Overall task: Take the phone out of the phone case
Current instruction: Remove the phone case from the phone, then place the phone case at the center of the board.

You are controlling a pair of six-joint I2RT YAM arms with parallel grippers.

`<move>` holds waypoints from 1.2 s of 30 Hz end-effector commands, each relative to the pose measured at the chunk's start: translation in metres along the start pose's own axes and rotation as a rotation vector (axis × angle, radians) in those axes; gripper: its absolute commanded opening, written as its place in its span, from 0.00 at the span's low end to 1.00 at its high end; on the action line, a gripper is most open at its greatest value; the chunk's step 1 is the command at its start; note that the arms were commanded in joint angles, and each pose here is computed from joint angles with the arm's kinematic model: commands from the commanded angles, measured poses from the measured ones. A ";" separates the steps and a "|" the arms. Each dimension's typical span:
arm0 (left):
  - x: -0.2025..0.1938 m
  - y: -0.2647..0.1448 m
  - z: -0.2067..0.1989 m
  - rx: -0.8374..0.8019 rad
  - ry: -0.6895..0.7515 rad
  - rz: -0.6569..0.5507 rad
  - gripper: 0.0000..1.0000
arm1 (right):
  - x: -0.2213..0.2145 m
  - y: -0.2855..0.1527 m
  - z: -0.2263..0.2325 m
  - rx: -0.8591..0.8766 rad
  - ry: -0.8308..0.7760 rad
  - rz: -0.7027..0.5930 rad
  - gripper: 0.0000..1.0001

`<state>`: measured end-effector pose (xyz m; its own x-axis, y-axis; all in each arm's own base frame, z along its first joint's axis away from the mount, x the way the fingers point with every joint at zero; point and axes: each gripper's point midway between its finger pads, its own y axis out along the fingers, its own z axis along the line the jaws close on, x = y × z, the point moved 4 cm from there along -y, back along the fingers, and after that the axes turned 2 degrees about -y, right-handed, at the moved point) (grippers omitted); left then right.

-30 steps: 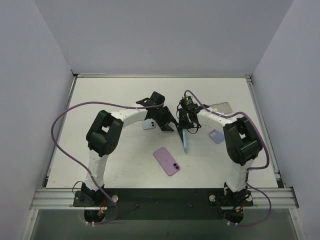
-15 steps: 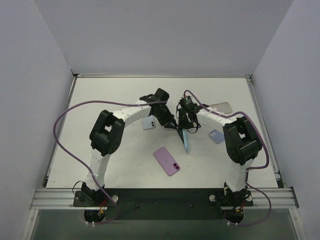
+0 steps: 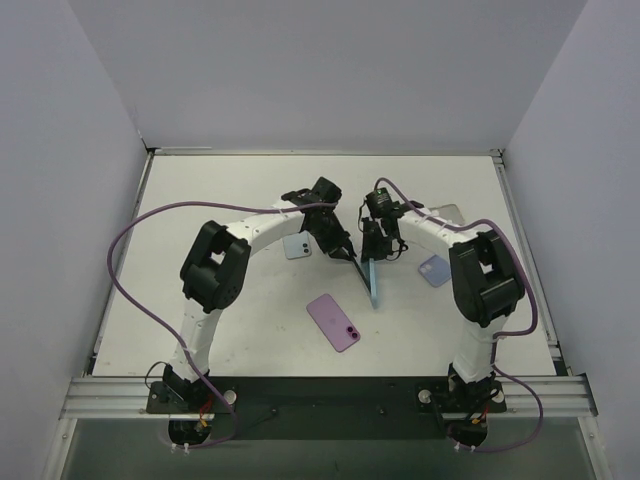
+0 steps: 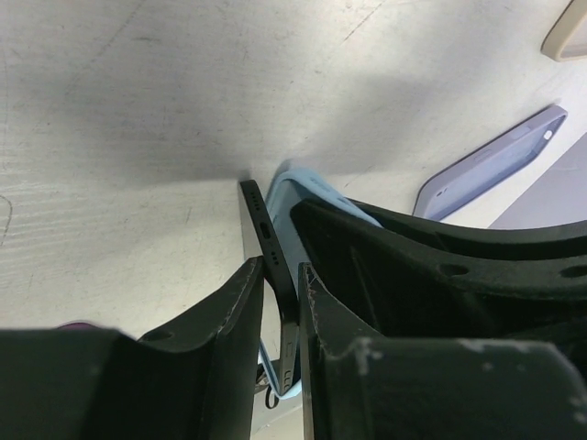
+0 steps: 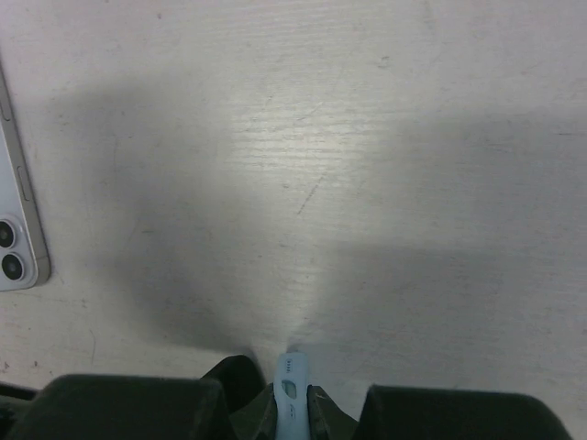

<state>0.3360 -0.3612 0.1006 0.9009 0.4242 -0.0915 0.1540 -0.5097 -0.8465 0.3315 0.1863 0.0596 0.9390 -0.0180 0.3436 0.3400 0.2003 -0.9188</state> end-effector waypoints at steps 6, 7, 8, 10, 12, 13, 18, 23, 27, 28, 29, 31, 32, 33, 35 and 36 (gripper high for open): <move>0.008 -0.056 -0.021 -0.042 -0.027 -0.058 0.00 | -0.004 -0.016 -0.049 -0.185 0.034 0.086 0.00; 0.009 -0.061 -0.024 -0.055 -0.027 -0.064 0.00 | -0.004 -0.017 -0.050 -0.188 0.035 0.084 0.00; 0.009 -0.064 -0.027 -0.066 -0.026 -0.068 0.00 | -0.003 -0.017 -0.050 -0.189 0.036 0.083 0.00; 0.011 -0.071 -0.031 -0.085 -0.026 -0.075 0.00 | -0.002 -0.018 -0.051 -0.189 0.041 0.078 0.00; 0.014 -0.075 -0.032 -0.093 -0.030 -0.086 0.00 | 0.001 -0.019 -0.054 -0.190 0.052 0.073 0.00; 0.015 -0.080 -0.033 -0.101 -0.030 -0.094 0.00 | 0.003 -0.021 -0.056 -0.188 0.057 0.067 0.00; 0.027 -0.095 -0.035 -0.146 -0.037 -0.126 0.00 | 0.021 -0.028 -0.063 -0.150 0.102 0.037 0.00; 0.040 -0.114 -0.039 -0.218 0.002 -0.153 0.00 | 0.050 -0.032 -0.068 -0.075 0.141 -0.029 0.00; 0.065 -0.138 -0.032 -0.294 0.077 -0.209 0.00 | 0.083 -0.031 -0.075 0.059 0.218 -0.105 0.00; 0.068 -0.139 -0.027 -0.295 0.093 -0.213 0.00 | 0.095 -0.028 -0.077 0.119 0.241 -0.136 0.00; 0.071 -0.142 -0.024 -0.308 0.138 -0.209 0.00 | 0.101 -0.027 -0.078 0.154 0.266 -0.147 0.00; 0.084 -0.154 -0.014 -0.325 0.168 -0.234 0.00 | 0.118 -0.017 -0.082 0.196 0.290 -0.178 0.00; 0.087 -0.155 -0.006 -0.325 0.182 -0.227 0.00 | 0.123 -0.014 -0.083 0.205 0.294 -0.183 0.00; 0.089 -0.160 0.001 -0.314 0.234 -0.243 0.00 | 0.126 -0.009 -0.086 0.195 0.298 -0.180 0.01; 0.103 -0.163 0.024 -0.242 0.247 -0.285 0.00 | 0.134 0.002 -0.099 0.096 0.324 -0.195 0.29; 0.104 -0.166 0.037 -0.199 0.268 -0.290 0.00 | 0.134 0.003 -0.105 0.049 0.338 -0.194 0.38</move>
<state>0.3938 -0.2358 0.1880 0.8702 0.4742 0.1342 0.4108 -0.5476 -0.7290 0.4447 0.0836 0.0830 0.8509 -0.3507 0.3913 0.4915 0.2681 -0.8286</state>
